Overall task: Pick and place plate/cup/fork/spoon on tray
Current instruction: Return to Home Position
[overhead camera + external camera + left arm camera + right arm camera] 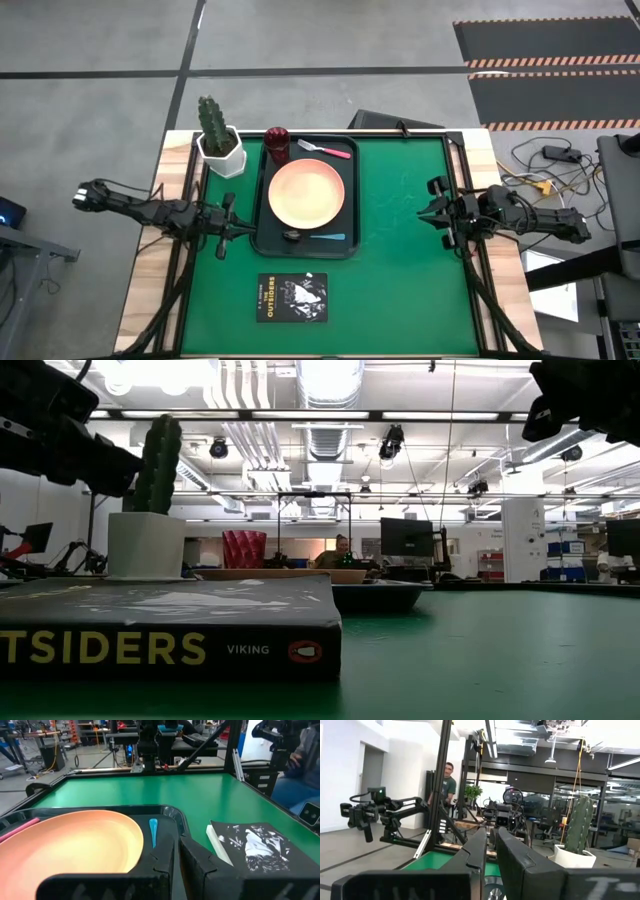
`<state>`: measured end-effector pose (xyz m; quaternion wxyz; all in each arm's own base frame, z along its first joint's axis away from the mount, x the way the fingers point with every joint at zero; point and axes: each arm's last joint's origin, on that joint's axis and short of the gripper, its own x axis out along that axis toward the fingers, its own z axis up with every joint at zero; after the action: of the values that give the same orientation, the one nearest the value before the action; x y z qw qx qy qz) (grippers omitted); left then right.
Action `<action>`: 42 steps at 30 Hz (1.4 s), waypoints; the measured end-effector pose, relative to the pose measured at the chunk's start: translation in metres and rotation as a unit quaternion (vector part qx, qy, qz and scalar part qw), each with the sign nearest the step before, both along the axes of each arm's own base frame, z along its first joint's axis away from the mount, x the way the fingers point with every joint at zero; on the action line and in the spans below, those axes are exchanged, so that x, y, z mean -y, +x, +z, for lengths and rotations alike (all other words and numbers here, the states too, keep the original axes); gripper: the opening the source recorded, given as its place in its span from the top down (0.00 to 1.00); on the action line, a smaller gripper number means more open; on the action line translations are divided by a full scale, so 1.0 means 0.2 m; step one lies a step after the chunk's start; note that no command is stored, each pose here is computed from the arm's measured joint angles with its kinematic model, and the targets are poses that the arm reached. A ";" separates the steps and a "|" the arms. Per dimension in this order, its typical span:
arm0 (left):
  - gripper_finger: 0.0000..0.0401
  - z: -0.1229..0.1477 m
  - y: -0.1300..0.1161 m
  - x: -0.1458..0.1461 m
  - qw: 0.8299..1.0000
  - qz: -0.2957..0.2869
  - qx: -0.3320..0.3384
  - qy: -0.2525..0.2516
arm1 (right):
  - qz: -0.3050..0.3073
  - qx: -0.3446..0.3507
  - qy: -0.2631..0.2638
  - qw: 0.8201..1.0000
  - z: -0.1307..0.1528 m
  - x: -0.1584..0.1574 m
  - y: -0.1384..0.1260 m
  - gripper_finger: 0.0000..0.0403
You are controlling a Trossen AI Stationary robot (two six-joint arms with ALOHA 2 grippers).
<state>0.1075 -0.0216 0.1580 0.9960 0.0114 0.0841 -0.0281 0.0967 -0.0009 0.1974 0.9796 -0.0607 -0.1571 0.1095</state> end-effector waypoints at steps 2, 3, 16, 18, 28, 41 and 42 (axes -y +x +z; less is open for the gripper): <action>0.98 0.00 0.00 0.00 1.000 0.000 -0.004 0.001 | 0.000 0.000 0.000 1.000 0.00 0.00 0.00 0.92; 0.98 0.00 0.00 0.00 1.000 0.000 -0.005 0.001 | 0.000 0.000 0.000 1.000 0.00 0.00 0.00 0.92; 0.98 -0.03 0.01 0.00 1.000 0.000 -0.028 0.007 | 0.000 0.000 0.000 1.000 0.00 0.00 0.00 0.92; 0.98 -0.03 0.02 0.00 0.999 0.000 -0.031 0.008 | 0.000 0.000 0.000 1.000 0.00 0.00 0.00 0.92; 0.98 -0.04 0.02 0.01 0.999 0.000 -0.047 0.012 | 0.000 0.000 0.000 1.000 0.00 0.00 0.00 0.92; 0.98 -0.05 0.03 0.01 0.998 0.000 -0.055 0.014 | 0.000 0.000 0.000 1.000 0.00 0.00 0.00 0.92; 0.98 -0.05 0.03 0.01 0.998 0.000 -0.055 0.014 | 0.000 0.000 0.000 1.000 0.00 0.00 0.00 0.92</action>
<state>0.1128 -0.0229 0.1474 0.9896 0.0236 0.1390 -0.0274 0.0967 -0.0009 0.1974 0.9796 -0.0607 -0.1570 0.1093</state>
